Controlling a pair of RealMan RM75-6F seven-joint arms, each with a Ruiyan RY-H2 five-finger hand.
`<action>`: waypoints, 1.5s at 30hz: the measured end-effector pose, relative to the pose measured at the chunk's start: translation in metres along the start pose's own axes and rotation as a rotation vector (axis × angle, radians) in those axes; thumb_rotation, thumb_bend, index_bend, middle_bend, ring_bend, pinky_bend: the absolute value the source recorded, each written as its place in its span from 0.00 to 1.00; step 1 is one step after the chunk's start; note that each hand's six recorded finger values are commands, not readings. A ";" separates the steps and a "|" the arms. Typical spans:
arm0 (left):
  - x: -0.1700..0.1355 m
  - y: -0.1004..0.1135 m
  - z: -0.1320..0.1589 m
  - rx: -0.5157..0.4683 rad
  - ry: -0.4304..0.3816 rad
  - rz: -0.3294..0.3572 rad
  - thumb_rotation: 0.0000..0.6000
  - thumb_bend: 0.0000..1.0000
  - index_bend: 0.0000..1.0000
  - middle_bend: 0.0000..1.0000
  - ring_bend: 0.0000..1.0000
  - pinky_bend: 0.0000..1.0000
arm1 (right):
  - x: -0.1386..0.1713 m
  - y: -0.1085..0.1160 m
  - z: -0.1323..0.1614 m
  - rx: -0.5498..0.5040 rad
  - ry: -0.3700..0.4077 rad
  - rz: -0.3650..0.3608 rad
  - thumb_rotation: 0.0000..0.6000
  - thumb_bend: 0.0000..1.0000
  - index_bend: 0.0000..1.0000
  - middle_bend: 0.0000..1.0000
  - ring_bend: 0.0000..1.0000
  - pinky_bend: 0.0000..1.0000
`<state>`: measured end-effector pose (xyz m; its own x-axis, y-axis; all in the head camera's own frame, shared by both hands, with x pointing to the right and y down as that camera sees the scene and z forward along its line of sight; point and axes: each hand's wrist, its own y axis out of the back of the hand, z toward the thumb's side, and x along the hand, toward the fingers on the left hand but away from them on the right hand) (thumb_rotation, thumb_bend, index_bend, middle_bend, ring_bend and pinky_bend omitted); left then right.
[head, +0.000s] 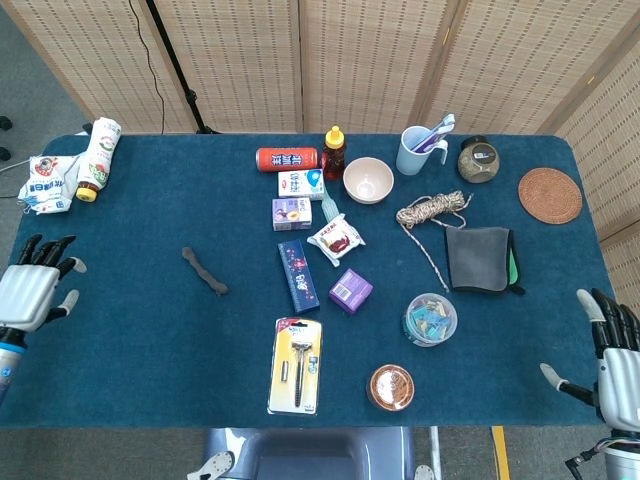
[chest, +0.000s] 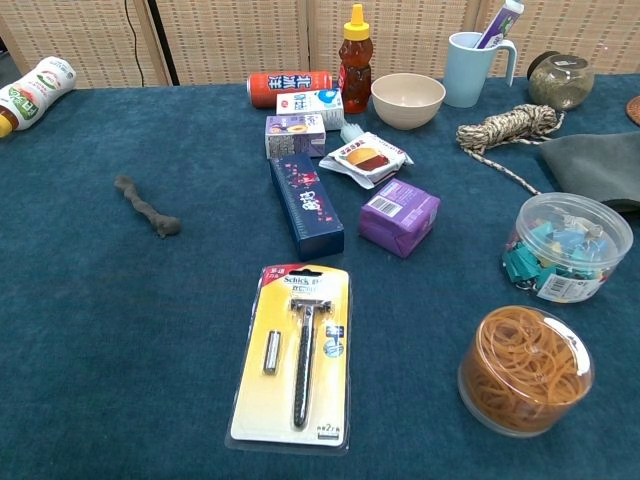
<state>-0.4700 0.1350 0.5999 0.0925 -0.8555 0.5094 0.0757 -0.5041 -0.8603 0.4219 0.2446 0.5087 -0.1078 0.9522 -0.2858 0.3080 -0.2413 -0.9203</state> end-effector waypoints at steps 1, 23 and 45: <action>0.007 -0.004 0.003 0.003 -0.012 -0.016 1.00 0.35 0.41 0.13 0.13 0.03 | 0.001 0.000 -0.001 0.000 -0.003 0.000 1.00 0.15 0.08 0.03 0.00 0.00; 0.100 -0.046 0.087 0.158 -0.203 -0.099 1.00 0.35 0.42 0.12 0.09 0.03 | 0.005 0.006 -0.012 0.007 -0.045 -0.011 1.00 0.15 0.08 0.03 0.00 0.00; 0.146 -0.076 0.146 0.205 -0.234 -0.129 1.00 0.35 0.42 0.12 0.09 0.03 | 0.013 0.015 -0.029 0.014 -0.102 -0.036 1.00 0.15 0.08 0.03 0.00 0.00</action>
<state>-0.3175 0.0652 0.7423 0.2930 -0.7237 0.6248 0.2977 -0.5520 -0.7789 0.4526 0.2591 0.4989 -0.2146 0.9365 -0.2774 0.2889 -0.2105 -0.9339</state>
